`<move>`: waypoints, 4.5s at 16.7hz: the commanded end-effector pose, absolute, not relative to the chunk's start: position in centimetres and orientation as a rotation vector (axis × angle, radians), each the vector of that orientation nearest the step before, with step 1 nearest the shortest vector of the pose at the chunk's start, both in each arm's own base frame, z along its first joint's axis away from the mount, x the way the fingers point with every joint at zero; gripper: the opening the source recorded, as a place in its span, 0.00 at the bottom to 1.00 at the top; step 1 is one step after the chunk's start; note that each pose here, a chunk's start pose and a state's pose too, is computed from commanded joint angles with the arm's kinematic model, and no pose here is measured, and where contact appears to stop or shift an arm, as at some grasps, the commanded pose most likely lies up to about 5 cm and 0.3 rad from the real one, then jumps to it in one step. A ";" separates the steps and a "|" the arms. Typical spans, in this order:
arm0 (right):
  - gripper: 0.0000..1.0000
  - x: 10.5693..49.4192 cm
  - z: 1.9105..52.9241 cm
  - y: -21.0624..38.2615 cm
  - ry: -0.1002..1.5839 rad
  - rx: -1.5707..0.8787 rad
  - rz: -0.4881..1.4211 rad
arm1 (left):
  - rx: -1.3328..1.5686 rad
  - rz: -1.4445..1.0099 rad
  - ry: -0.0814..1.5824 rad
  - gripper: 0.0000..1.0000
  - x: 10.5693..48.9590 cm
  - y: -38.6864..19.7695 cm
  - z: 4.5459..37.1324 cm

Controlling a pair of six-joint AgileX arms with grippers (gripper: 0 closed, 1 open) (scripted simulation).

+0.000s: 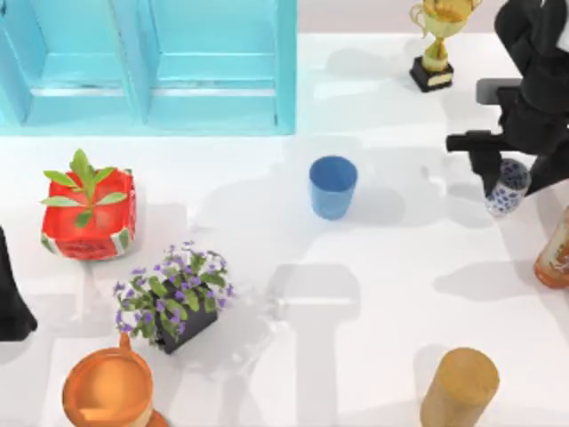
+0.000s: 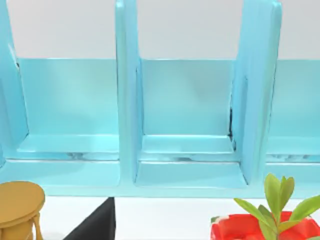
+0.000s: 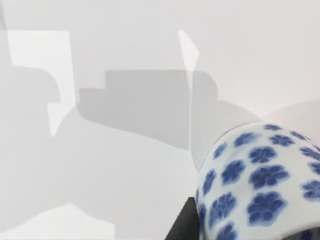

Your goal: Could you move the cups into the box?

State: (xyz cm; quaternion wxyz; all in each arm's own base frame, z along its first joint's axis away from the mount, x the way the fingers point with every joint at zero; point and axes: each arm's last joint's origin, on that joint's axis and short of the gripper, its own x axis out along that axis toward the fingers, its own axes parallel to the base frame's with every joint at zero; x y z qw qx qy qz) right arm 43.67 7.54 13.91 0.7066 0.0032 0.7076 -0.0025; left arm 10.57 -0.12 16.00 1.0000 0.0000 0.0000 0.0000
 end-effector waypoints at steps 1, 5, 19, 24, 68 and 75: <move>0.00 43.7 14.1 7.9 1.570 0.005 0.001 | 0.000 0.000 0.000 1.00 10.6 -0.1 16.0; 0.00 43.5 16.4 11.1 1.547 -0.028 0.075 | 0.000 0.000 0.000 1.00 10.6 -0.1 16.0; 0.00 43.6 23.9 -2.5 1.573 0.007 -0.007 | 0.000 0.000 0.000 1.00 10.6 -0.1 16.0; 0.00 43.3 23.8 -3.0 1.574 0.007 -0.006 | 0.000 0.000 0.000 1.00 10.6 -0.1 16.0; 0.83 21.6 21.6 -14.6 1.569 0.003 -0.013 | 0.000 0.000 0.000 1.00 10.6 -0.1 16.0; 1.00 21.6 21.6 -14.6 1.569 0.003 -0.013 | 0.000 0.000 0.000 1.00 10.6 -0.1 16.0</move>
